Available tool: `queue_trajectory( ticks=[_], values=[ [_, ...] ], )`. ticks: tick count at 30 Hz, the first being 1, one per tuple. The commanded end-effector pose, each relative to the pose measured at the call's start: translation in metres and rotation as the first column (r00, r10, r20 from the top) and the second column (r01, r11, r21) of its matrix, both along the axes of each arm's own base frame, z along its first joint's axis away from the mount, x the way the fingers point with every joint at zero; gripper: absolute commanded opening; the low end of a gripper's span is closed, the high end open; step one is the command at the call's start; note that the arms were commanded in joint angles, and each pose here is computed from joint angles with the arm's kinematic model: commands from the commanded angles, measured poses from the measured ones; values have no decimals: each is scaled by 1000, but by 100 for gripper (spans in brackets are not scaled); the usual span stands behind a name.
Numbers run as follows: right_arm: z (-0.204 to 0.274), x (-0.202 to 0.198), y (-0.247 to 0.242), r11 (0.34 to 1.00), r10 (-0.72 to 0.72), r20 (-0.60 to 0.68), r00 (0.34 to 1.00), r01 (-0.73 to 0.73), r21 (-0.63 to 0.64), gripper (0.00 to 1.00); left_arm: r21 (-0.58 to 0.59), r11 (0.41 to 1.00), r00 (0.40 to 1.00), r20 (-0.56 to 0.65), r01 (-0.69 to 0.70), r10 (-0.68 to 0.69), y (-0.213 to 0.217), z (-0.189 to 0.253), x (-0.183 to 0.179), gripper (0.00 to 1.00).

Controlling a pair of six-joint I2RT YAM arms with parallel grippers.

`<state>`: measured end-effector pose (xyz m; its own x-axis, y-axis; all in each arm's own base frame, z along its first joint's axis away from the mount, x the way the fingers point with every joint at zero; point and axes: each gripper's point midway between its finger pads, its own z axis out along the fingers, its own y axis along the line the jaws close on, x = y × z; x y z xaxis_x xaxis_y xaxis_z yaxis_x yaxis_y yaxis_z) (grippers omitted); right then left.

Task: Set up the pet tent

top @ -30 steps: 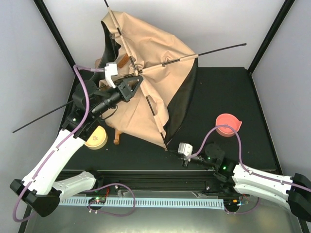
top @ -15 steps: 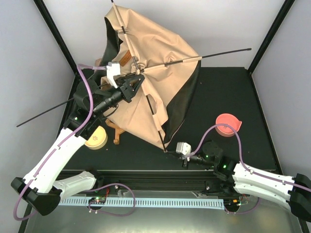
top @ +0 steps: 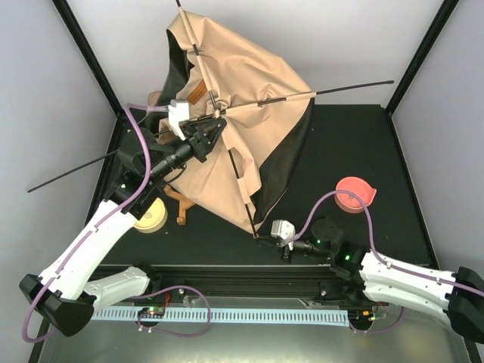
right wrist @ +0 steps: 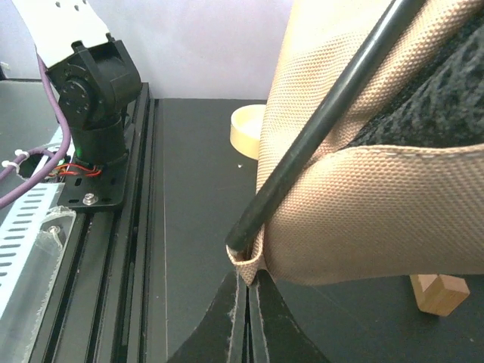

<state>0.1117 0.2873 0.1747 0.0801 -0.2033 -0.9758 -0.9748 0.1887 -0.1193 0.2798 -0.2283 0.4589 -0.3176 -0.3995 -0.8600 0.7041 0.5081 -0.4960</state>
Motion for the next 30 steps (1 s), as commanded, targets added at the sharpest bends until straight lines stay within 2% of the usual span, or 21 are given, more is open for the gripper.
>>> queue_trajectory(
  ticks=[1,9,16,22,30],
  values=[
    [13,-2,7,999,23,-25,999,-23,28,1,-37,999,985,169,-14,20,7,30,-10,2],
    [1,7,10,1000,-21,-87,996,23,13,2,-4,999,971,237,-40,40,6,12,-7,1],
    [-28,10,20,999,-34,-203,979,28,-32,2,70,993,964,257,-96,75,5,-18,5,2],
    [-36,14,25,998,-49,-244,969,41,-38,2,101,987,959,270,-121,90,6,-36,10,2],
    [-58,28,32,992,-121,-329,936,108,-58,6,135,986,951,305,-101,56,-3,-71,9,2]
  ],
)
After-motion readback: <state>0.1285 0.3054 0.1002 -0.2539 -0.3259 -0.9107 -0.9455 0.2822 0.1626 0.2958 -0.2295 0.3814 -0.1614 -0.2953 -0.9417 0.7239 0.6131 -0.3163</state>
